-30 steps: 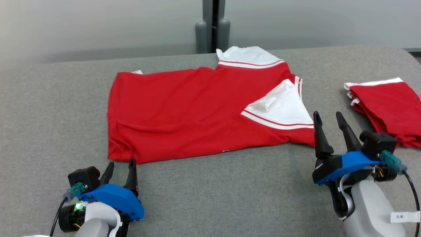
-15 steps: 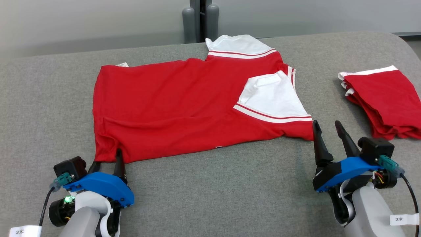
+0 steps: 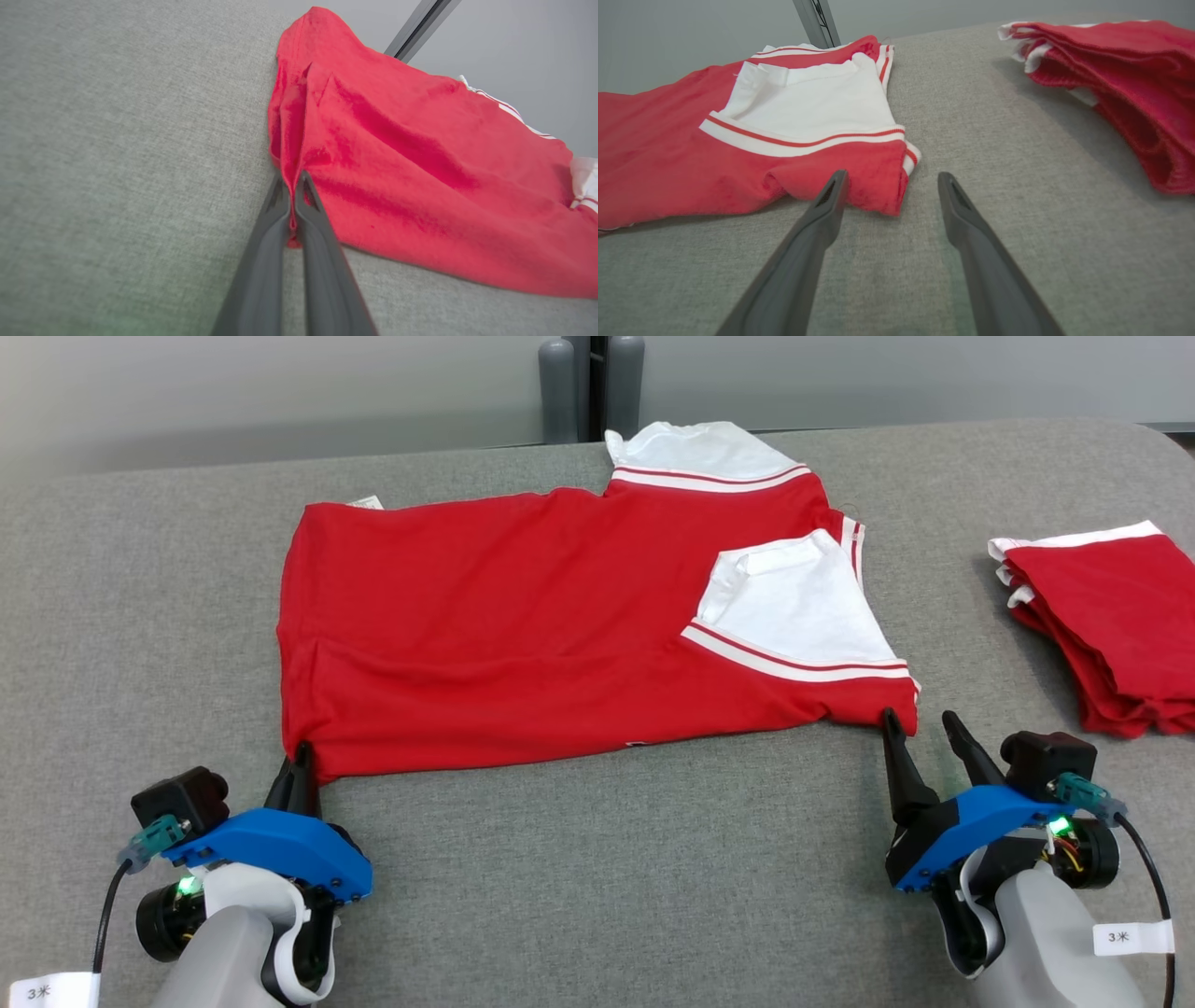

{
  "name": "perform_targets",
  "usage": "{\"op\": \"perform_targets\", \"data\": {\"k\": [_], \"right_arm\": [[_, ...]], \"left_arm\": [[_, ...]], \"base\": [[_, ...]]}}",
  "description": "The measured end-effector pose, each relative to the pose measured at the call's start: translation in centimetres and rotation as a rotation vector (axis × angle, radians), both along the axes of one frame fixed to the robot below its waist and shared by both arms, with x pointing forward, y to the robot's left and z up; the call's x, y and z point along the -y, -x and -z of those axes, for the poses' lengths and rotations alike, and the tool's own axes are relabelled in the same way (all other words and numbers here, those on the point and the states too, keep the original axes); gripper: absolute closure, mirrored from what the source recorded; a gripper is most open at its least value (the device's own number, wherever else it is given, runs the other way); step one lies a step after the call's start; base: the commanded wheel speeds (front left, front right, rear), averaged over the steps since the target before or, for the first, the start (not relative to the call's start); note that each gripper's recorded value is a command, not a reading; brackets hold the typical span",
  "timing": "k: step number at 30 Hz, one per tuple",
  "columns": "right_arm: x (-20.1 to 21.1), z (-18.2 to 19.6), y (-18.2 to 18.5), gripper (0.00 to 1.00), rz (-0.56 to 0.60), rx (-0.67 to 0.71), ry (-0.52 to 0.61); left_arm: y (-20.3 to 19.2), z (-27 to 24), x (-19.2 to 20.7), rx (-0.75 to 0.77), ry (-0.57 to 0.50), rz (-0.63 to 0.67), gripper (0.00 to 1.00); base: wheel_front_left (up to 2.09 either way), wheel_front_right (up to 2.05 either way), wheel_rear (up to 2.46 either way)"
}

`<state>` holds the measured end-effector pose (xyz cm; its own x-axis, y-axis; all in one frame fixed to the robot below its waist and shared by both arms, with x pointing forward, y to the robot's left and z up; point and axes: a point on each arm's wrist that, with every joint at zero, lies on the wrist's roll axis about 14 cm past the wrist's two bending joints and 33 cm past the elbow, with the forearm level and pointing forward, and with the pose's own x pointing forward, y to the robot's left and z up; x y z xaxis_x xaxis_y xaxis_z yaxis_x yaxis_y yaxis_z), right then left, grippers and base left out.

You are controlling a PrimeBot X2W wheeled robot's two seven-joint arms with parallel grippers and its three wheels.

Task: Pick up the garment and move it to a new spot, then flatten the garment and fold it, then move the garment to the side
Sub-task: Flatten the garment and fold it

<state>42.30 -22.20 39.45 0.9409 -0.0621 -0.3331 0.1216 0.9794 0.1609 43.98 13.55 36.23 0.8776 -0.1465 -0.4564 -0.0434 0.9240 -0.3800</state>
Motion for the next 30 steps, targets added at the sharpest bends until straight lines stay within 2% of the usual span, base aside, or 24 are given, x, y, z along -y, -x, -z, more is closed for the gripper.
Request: {"op": "perform_targets", "data": {"k": [11, 12, 13, 14, 23, 30], "right_arm": [[-0.8, 1.1, -1.0, 0.0, 0.022, -0.057, -0.105], [-0.9, 1.0, -1.2, 0.52, 0.019, -0.059, -0.108], [-1.1, 0.8, -1.4, 0.81, 0.023, -0.053, -0.123], [-1.2, 0.6, -1.7, 1.0, 0.024, -0.044, -0.135], [-1.2, -4.1, -2.5, 1.0, 0.036, 0.126, -0.148], [-0.7, -5.5, 1.4, 1.0, 0.04, 0.162, -0.165]], "left_arm": [[-0.2, -0.5, 0.0, 0.029, 0.026, -0.004, 1.0], [-0.2, -0.7, 0.0, 0.036, 0.027, -0.001, 1.0], [-0.2, -0.9, 0.1, 0.043, 0.03, 0.003, 1.0], [-0.2, -1.1, 0.1, 0.049, 0.033, 0.004, 1.0], [0.5, -5.0, 0.3, 0.162, 0.055, 0.048, 1.0], [4.4, -7.5, 0.6, 0.194, 0.017, 0.177, 1.0]], "base": [[0.0, 0.0, 0.0], [0.0, 0.0, 0.0], [0.0, 0.0, 0.0], [0.0, 0.0, 0.0], [0.0, 0.0, 0.0], [0.0, 0.0, 0.0]]}}
